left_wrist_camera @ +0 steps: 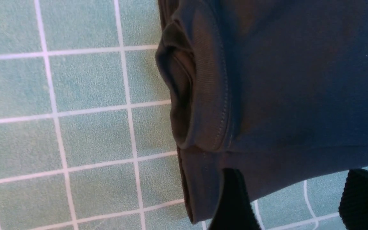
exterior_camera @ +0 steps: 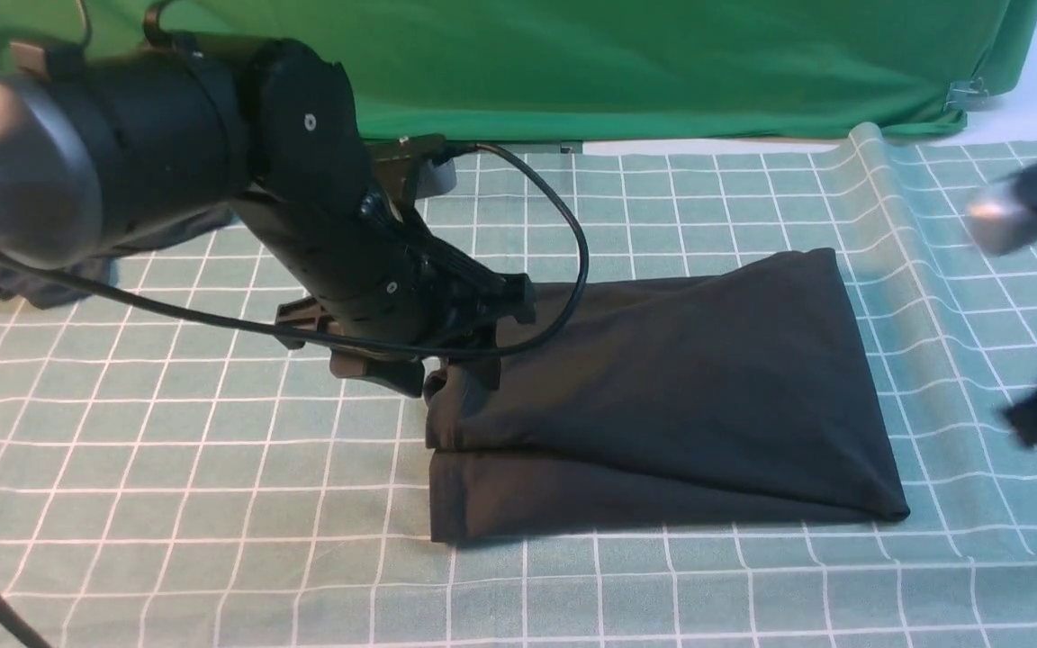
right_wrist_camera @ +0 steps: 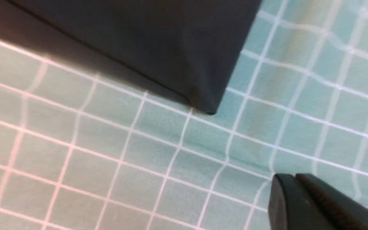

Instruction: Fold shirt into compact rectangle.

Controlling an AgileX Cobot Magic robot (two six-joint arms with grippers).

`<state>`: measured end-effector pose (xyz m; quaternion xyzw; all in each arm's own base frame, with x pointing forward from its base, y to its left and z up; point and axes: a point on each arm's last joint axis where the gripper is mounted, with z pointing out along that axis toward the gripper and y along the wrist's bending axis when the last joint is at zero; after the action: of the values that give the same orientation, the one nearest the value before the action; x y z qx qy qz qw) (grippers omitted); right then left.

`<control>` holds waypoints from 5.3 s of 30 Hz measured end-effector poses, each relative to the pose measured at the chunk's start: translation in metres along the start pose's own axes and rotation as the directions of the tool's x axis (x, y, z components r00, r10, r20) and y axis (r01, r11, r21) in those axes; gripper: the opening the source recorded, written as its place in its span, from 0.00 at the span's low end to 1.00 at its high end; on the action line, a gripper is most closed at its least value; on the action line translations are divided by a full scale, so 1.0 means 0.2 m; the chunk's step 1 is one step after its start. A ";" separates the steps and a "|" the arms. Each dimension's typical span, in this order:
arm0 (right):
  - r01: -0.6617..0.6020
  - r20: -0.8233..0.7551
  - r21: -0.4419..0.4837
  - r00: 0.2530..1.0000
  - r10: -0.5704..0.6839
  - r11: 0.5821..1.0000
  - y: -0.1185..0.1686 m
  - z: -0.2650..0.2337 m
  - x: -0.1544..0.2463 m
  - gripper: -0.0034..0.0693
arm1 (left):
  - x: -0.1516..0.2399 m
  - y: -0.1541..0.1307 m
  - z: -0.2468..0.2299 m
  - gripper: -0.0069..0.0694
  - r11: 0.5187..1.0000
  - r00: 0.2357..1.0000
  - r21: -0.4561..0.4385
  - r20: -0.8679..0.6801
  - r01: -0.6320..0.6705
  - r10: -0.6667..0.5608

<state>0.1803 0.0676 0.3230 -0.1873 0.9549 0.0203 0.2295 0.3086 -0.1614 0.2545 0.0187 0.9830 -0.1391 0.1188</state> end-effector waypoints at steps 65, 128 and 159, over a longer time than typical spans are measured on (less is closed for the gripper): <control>-0.187 0.787 0.201 0.615 -0.045 0.961 -0.03 0.29 0.92 0.20 | -0.04 -0.02 -0.19 0.10 0.980 0.952 0.008 0.239 -0.200 0.192; -0.235 0.788 0.226 0.615 -0.035 0.945 -0.05 0.29 0.93 0.37 | 1.30 0.77 -0.24 0.11 0.975 0.332 -0.212 0.926 0.059 0.181; -0.235 0.788 0.226 0.615 -0.035 0.945 -0.05 0.29 0.93 0.38 | 1.31 0.78 -0.22 0.11 0.975 0.377 -0.215 0.909 0.059 0.177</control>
<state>0.0556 0.0011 0.1894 -0.0673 0.7588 -0.0359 0.6468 0.0556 0.0011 0.1908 -0.0395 0.7570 -0.0161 0.6521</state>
